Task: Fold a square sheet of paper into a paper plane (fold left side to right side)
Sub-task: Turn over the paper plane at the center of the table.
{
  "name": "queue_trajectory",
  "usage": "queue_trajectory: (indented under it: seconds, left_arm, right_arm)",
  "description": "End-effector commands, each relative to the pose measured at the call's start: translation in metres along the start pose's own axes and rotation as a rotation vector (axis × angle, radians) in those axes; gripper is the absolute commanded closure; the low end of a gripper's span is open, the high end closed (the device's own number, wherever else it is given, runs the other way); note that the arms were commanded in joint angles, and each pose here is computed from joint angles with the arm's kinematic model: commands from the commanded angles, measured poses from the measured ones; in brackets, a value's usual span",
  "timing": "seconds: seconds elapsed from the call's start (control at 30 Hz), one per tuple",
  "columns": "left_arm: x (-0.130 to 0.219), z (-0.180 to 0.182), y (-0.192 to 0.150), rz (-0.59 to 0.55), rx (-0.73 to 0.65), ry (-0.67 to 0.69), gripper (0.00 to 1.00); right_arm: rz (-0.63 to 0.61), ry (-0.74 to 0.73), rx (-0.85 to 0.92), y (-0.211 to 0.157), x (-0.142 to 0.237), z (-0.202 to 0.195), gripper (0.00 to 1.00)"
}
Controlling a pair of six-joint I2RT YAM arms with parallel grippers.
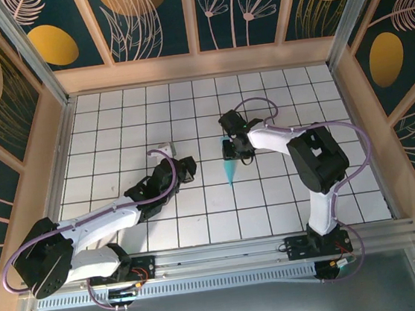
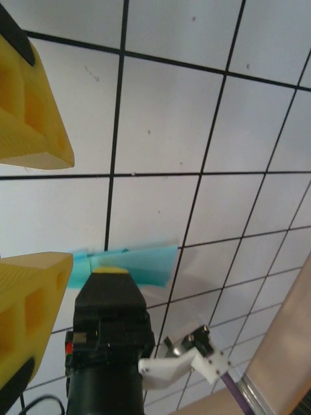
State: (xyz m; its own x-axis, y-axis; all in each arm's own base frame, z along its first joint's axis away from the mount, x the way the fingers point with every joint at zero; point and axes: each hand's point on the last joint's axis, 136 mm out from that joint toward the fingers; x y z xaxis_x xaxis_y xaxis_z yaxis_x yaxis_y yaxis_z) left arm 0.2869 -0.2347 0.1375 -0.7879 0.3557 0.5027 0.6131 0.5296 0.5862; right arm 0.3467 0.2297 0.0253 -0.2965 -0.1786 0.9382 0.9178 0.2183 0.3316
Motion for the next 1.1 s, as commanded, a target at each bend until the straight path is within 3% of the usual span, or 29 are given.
queue_trajectory:
  seconds: [0.0, 0.17, 0.4, 0.63, 0.83, 1.07]
  left_arm:
    - [0.003, 0.002, 0.015, -0.047, -0.019, 0.047, 0.60]
    - [0.007, -0.001, 0.028, -0.084, -0.010, 0.053, 0.58]
    - [0.017, 0.002, 0.053, -0.139, 0.039, 0.049, 0.49]
    - [0.025, 0.009, 0.077, -0.176, 0.089, 0.039, 0.36]
    - [0.032, 0.014, 0.089, -0.179, 0.177, -0.013, 0.31]
    - [0.030, 0.024, 0.087, -0.148, 0.215, -0.029, 0.29]
  right_arm:
    - [-0.043, -0.037, 0.001, 0.013, 0.015, -0.001, 0.72]
    - [-0.082, -0.043, 0.010, 0.020, 0.036, -0.002, 0.98]
    - [-0.213, 0.056, 0.013, 0.048, 0.080, 0.006, 1.00]
    - [-0.351, 0.568, 0.051, 0.069, 0.125, 0.061, 1.00]
    - [-0.294, 0.879, -0.009, 0.056, 0.107, 0.100, 1.00]
    - [-0.171, 0.838, -0.098, 0.037, 0.038, 0.094, 1.00]
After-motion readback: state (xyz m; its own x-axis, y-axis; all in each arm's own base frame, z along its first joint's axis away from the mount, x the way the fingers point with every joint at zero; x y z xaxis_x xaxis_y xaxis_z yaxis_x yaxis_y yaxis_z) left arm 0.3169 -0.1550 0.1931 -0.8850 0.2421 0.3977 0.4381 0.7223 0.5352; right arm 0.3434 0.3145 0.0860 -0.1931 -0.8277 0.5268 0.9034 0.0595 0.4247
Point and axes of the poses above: each hand's point on the last joint's axis, 136 mm out from that joint toward the fingers, its own x axis back along the fingers, its own z axis along the line the jaws close on, y = z × x, and after that the axes turned 11 degrees about x, right-handed
